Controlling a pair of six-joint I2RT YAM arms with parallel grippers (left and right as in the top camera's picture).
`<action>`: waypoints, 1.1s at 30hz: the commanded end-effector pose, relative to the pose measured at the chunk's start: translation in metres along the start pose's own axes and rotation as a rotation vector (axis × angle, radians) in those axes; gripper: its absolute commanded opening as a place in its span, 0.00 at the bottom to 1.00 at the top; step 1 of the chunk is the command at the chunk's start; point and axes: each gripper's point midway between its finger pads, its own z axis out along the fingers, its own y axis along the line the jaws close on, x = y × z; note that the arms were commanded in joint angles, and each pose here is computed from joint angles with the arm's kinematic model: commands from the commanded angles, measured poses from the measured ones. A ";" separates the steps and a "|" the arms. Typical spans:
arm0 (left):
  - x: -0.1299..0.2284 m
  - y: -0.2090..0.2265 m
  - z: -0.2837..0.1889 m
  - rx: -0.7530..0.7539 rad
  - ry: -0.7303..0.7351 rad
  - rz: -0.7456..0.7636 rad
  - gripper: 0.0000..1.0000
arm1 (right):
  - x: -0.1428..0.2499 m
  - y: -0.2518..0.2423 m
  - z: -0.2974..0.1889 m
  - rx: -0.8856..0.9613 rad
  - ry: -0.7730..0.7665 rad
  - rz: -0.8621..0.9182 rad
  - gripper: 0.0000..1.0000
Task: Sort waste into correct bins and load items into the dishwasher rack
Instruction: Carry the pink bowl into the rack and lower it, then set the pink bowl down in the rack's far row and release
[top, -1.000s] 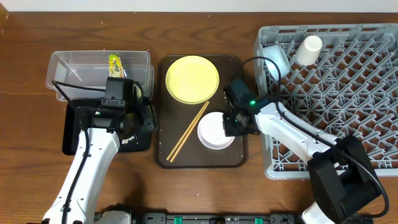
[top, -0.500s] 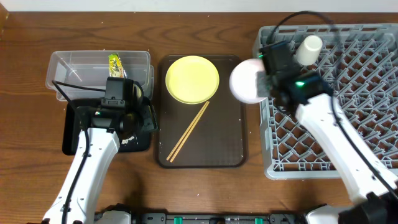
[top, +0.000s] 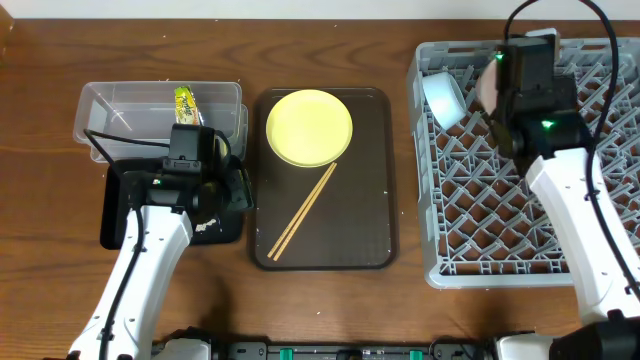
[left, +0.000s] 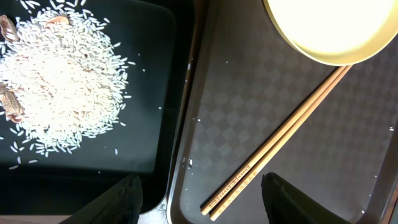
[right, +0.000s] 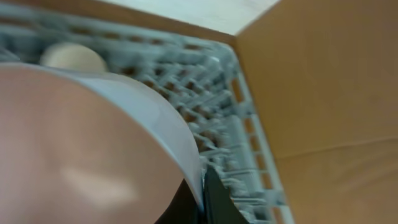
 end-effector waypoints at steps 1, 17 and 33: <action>-0.006 0.001 -0.004 -0.007 -0.021 0.000 0.64 | 0.007 -0.017 0.014 0.095 0.059 -0.161 0.01; -0.006 0.001 -0.004 -0.007 -0.021 0.000 0.64 | 0.054 -0.016 0.060 0.280 0.265 -0.149 0.01; -0.006 0.001 -0.004 -0.007 -0.021 0.000 0.65 | 0.065 -0.004 0.059 0.308 0.288 -0.090 0.01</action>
